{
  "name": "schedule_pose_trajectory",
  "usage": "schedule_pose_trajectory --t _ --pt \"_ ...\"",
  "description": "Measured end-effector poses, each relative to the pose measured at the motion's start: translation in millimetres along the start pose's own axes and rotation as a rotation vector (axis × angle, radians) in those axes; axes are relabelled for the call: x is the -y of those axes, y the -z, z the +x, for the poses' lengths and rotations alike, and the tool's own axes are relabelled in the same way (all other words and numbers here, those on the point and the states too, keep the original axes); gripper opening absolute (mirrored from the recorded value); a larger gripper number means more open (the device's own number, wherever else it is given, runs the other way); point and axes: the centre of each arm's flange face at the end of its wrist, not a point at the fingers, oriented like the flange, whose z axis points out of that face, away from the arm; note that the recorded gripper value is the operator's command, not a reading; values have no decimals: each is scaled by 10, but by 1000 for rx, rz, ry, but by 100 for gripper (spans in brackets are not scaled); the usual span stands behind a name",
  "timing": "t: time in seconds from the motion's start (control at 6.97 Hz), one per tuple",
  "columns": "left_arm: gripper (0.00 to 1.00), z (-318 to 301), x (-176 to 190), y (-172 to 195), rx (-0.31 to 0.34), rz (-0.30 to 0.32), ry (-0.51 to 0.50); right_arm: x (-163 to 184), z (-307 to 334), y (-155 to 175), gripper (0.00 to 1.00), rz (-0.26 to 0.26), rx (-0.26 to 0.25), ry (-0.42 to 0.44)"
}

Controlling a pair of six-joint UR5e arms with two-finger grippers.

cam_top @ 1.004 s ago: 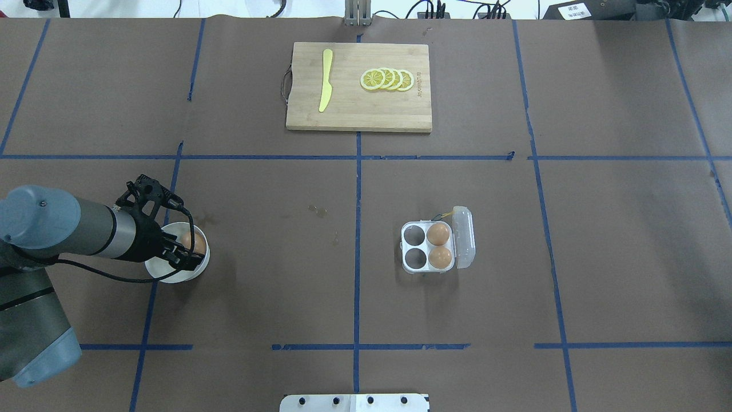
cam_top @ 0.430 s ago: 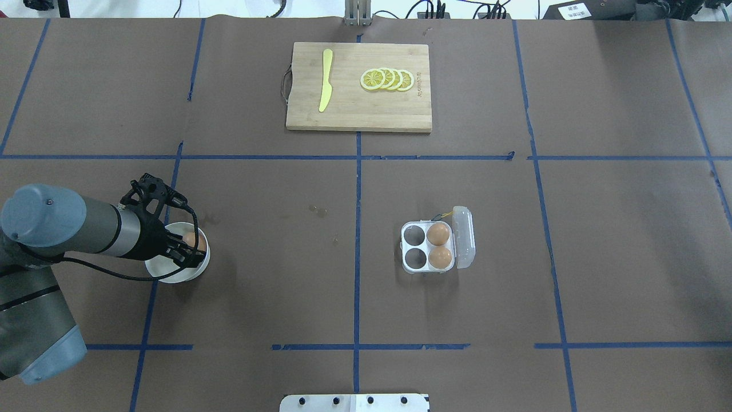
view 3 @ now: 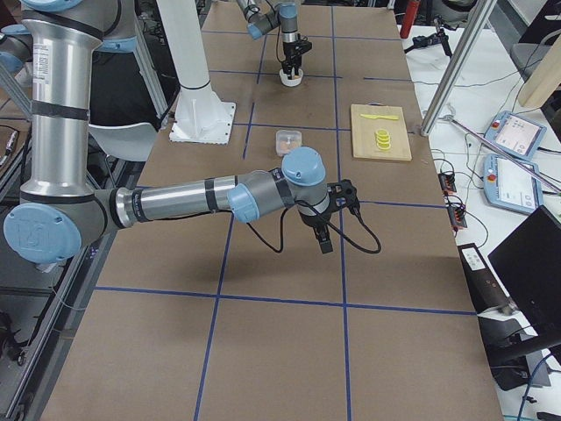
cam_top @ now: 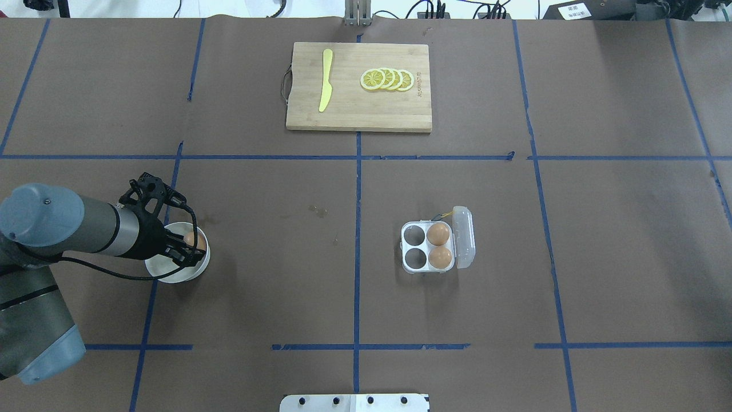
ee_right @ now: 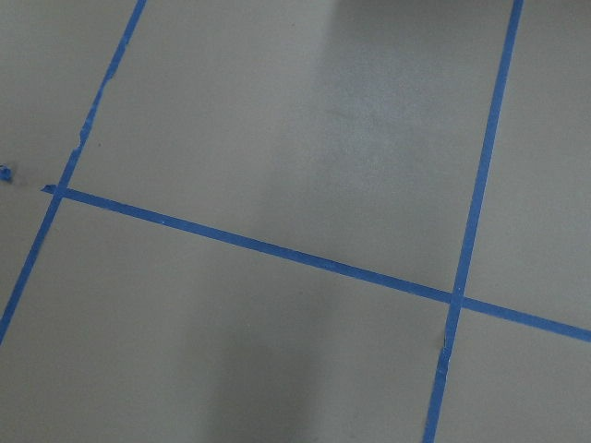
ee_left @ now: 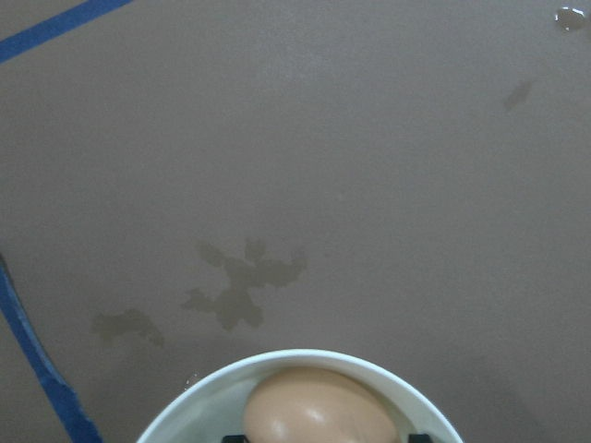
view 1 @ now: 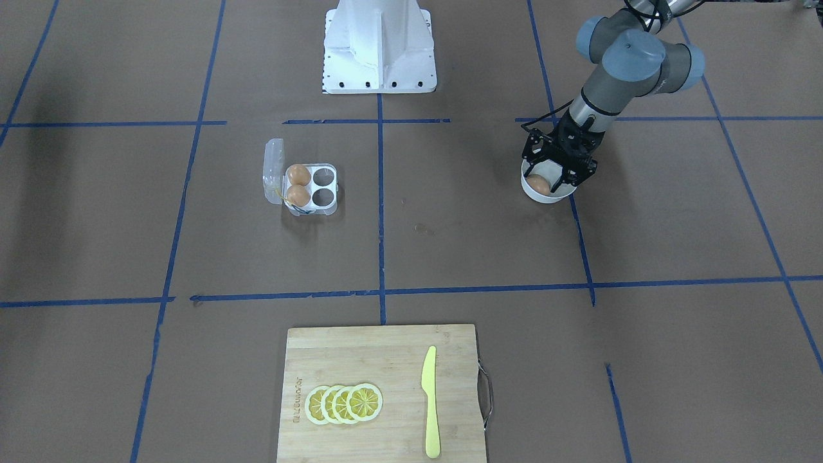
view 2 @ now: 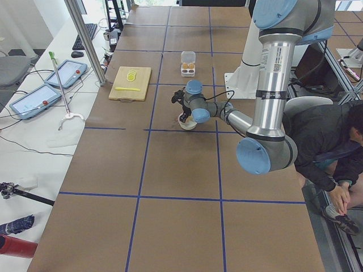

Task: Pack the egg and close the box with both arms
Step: 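Lower the left gripper into the bowl around the brown egg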

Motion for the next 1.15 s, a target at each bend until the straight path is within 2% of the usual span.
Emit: schedule_pose_trajectory --t 0.14,0.29,1.15 --pt "49 -5 -6 8 -1 0 -2 2 -1 1 100 0 0 0" --pt "66 -16 -17 13 -1 -1 -2 5 -2 2 100 1 0 1" --pt "61 -44 8 10 1 -5 17 8 -5 6 100 2 -1 4"
